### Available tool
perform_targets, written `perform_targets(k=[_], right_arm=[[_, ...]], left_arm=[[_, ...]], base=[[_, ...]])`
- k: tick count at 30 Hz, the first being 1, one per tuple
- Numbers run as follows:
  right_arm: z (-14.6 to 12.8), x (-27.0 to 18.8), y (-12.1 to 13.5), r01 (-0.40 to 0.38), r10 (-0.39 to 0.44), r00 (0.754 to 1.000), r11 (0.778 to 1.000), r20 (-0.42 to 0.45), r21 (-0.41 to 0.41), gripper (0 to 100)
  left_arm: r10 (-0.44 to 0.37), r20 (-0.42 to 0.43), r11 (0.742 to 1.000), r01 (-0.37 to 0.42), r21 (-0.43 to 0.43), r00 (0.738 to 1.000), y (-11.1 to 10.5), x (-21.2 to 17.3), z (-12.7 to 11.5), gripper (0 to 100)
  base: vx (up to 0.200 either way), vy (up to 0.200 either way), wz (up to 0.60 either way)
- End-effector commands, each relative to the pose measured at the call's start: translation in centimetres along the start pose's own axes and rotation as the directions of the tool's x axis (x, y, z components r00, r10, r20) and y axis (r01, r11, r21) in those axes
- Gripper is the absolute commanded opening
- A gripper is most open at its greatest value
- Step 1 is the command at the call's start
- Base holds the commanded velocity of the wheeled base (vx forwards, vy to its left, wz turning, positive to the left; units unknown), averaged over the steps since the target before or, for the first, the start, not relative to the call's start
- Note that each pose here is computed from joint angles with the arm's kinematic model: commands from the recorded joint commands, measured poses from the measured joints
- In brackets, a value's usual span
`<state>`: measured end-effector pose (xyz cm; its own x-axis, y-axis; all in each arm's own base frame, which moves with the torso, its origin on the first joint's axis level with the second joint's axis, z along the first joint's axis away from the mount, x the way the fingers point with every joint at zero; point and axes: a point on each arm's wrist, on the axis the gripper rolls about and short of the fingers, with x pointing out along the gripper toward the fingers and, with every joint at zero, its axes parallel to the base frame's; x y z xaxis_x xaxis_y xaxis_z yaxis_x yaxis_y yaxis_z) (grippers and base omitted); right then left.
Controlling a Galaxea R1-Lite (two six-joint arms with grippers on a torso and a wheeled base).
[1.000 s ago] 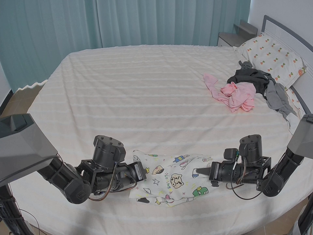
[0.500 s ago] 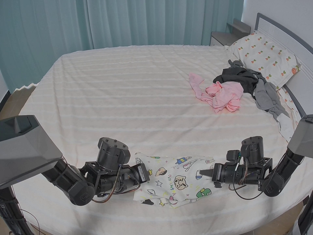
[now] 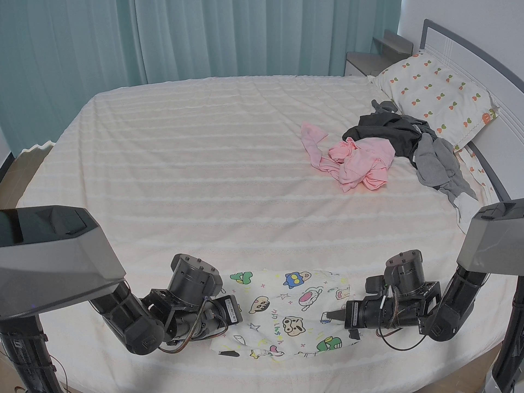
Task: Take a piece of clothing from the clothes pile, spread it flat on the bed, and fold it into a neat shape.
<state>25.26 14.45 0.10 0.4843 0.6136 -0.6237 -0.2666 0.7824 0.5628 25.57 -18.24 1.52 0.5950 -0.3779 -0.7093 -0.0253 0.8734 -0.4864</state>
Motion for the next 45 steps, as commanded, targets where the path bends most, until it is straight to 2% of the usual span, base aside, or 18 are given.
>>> perform_targets(k=[1,9,10,11,18,24,29,31,33,37,40,41,43,44,45], right_arm=[[-0.6,0.4,-0.2,0.009,-0.009,1.000,1.000,-0.027,0.003,0],[-1.2,0.4,-0.5,0.022,-0.021,0.998,1.000,-0.053,0.011,0],[-1.3,0.3,-0.5,0.022,-0.021,0.998,1.000,-0.056,0.012,100],[-1.3,0.4,-0.5,0.023,-0.022,0.998,1.000,-0.057,0.014,100],[-1.9,-0.2,-0.7,0.046,-0.044,0.996,0.999,-0.074,0.026,100],[-2.8,-1.1,-1.3,0.154,-0.153,0.986,0.988,-0.061,0.023,100],[-3.8,-1.5,-2.0,0.272,-0.270,0.958,0.962,-0.093,0.015,100],[-4.0,-1.7,-2.3,0.325,-0.322,0.942,0.946,-0.099,0.016,100],[-3.7,-1.9,-2.3,0.332,-0.329,0.941,0.943,-0.079,0.027,100],[-2.4,-4.4,-0.8,0.257,-0.260,0.964,0.965,0.054,0.048,100],[-1.2,-7.3,1.0,0.174,-0.180,0.958,0.984,0.223,0.047,100],[-0.8,-9.0,1.7,0.157,-0.160,0.938,0.987,0.309,0.036,100],[-0.6,-11.5,2.4,0.161,-0.160,0.896,0.986,0.415,0.032,100],[-0.6,-12.1,2.6,0.164,-0.160,0.883,0.986,0.441,0.029,100],[-0.6,-13.9,3.1,0.185,-0.165,0.840,0.983,0.516,0.012,100]], left_arm=[[0.034,-0.032,0.999,-0.034,0.002,0.999,0.8,0.6,-0.9,0],[0.044,-0.037,0.999,-0.044,0.001,0.998,1.0,0.4,-1.1,0],[0.044,-0.037,0.999,-0.044,0.001,0.998,1.0,0.4,-1.1,0],[0.046,-0.039,0.999,-0.046,0.001,0.998,1.0,0.4,-1.2,100],[0.068,-0.050,0.998,-0.068,-0.004,0.996,1.8,0.1,-1.4,100],[0.099,-0.072,0.995,-0.100,-0.009,0.993,3.0,-1.4,-2.0,100],[0.150,-0.121,0.988,-0.152,-0.007,0.981,4.4,-2.1,-3.3,100],[0.169,-0.136,0.985,-0.171,-0.008,0.976,5.1,-2.7,-3.8,100],[0.175,-0.137,0.984,-0.179,-0.015,0.975,5.5,-3.4,-3.9,100],[0.092,0.008,0.992,-0.091,-0.091,0.996,5.3,-6.3,-1.6,100],[0.003,0.169,0.991,0.020,-0.134,0.986,4.9,-9.9,0.3,100],[-0.020,0.240,0.990,0.052,-0.132,0.971,4.8,-11.7,0.7,100],[-0.047,0.357,0.988,0.096,-0.122,0.933,4.3,-14.4,1.1,100],[-0.051,0.390,0.987,0.105,-0.118,0.919,4.2,-15.1,1.2,100],[-0.061,0.476,0.988,0.122,-0.097,0.877,4.0,-17.1,1.4,100]], base=[[0.000,0.000,0.00],[0.000,0.000,0.00],[0.000,0.000,0.00],[0.000,0.000,0.00],[0.000,0.000,0.00],[0.000,0.000,0.00],[0.000,0.000,0.00],[0.000,0.000,0.00],[0.000,0.000,0.00],[0.000,0.000,0.00],[0.000,0.000,0.00],[0.000,0.000,0.00],[0.000,0.000,0.00],[0.000,0.000,0.00],[0.000,0.000,0.00]])
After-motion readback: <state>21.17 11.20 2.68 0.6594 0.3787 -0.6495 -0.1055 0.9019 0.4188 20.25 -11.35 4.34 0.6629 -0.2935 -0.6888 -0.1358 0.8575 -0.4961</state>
